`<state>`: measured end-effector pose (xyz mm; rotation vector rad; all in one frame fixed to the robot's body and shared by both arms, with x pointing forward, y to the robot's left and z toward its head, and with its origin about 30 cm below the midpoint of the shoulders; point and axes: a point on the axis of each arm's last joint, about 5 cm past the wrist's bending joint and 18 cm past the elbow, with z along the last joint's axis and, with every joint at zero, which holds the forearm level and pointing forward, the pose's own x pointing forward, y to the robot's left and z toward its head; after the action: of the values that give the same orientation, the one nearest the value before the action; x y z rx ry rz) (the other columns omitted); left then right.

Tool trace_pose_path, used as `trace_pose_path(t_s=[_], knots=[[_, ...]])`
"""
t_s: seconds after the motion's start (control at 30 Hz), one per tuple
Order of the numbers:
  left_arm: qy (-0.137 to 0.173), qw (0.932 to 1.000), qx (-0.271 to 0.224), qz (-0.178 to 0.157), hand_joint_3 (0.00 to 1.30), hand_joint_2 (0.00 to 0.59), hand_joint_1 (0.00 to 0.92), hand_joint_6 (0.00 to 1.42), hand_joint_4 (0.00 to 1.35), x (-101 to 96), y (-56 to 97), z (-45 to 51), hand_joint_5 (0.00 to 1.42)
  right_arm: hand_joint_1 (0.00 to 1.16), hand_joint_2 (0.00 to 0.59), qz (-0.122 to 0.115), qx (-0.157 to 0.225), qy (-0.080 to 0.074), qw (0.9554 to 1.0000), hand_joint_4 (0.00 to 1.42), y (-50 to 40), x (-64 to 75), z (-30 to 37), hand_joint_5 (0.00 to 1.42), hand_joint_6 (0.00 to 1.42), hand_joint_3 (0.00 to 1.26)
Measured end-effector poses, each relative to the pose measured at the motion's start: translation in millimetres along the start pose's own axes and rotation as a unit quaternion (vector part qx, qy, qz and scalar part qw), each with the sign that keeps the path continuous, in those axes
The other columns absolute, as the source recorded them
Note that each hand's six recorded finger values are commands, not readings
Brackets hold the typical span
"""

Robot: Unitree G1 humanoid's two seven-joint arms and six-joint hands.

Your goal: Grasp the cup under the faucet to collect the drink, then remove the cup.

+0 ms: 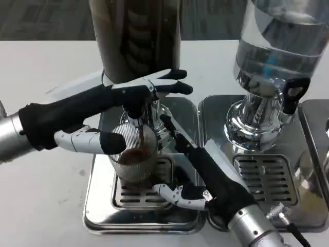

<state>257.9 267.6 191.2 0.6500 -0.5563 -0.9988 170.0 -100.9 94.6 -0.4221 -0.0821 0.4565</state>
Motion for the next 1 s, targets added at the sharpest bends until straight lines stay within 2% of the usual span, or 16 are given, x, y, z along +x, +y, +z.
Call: trace_pose_path(t_s=[0.23,0.27,0.3,0.33,0.5,0.53,0.6,0.67,0.87,0.93,1.0], knots=[[0.000,1.0000,0.000,0.001,0.15,0.045,0.000,0.05,0.00,-0.2,0.1,0.1,0.07,1.16,0.378,0.006,0.006,0.001,1.0000,0.00,2.0,9.5,-1.5,0.00,0.06,0.00],[0.000,1.0000,0.000,0.001,0.15,0.045,0.000,0.05,0.00,-0.2,0.1,0.1,0.07,1.16,0.363,0.007,0.006,0.000,1.0000,0.00,2.0,10.5,-1.2,0.00,0.06,0.01],[0.000,1.0000,0.000,0.001,0.15,0.045,0.000,0.04,0.00,-0.2,0.1,0.1,0.07,1.16,0.305,0.008,0.005,-0.003,0.9999,0.00,2.2,11.9,-0.8,0.00,0.07,0.01],[0.000,1.0000,0.000,0.002,0.15,0.045,0.000,0.04,0.00,-0.2,0.2,0.1,0.07,1.16,0.271,0.009,0.005,-0.004,0.9999,0.00,2.4,12.6,-0.6,0.00,0.07,0.01],[0.001,1.0000,0.000,0.003,0.14,0.045,0.000,0.04,0.00,-0.5,0.0,0.0,0.07,1.16,0.246,0.011,0.005,0.001,0.9999,0.00,3.4,14.9,-2.8,0.00,0.07,0.01],[0.001,1.0000,0.000,0.006,0.14,0.045,0.000,0.04,0.00,-0.9,-0.4,0.0,0.07,1.16,0.269,0.011,0.005,0.001,0.9999,0.00,3.7,15.2,-2.9,0.00,0.07,0.01],[0.002,1.0000,-0.001,0.009,0.14,0.045,0.000,0.04,0.00,-1.5,-1.2,0.0,0.07,1.16,0.354,0.012,0.005,-0.001,0.9999,0.00,4.0,15.9,-2.4,0.00,0.07,0.01],[0.002,0.9999,-0.001,0.010,0.14,0.045,0.000,0.04,0.00,-1.7,-1.3,0.1,0.07,1.16,0.380,0.012,0.005,-0.002,0.9999,0.00,4.4,16.8,-1.9,0.00,0.07,0.01],[0.003,0.9998,-0.001,0.018,0.14,0.045,0.000,0.04,0.00,-2.9,-1.5,0.1,0.06,1.16,0.383,0.013,0.007,-0.002,0.9999,0.00,6.9,19.4,-3.1,0.00,0.07,0.01],[0.004,0.9998,-0.001,0.021,0.14,0.045,0.000,0.04,0.00,-3.4,-1.4,0.1,0.06,1.16,0.324,0.014,0.008,-0.002,0.9999,0.00,7.9,20.4,-2.9,0.00,0.07,0.01],[0.004,0.9997,0.000,0.024,0.14,0.045,0.000,0.05,0.00,-3.9,-1.2,0.2,0.07,1.16,0.045,0.015,0.008,-0.003,0.9999,0.00,8.2,21.1,-2.5,0.00,0.07,0.02]])
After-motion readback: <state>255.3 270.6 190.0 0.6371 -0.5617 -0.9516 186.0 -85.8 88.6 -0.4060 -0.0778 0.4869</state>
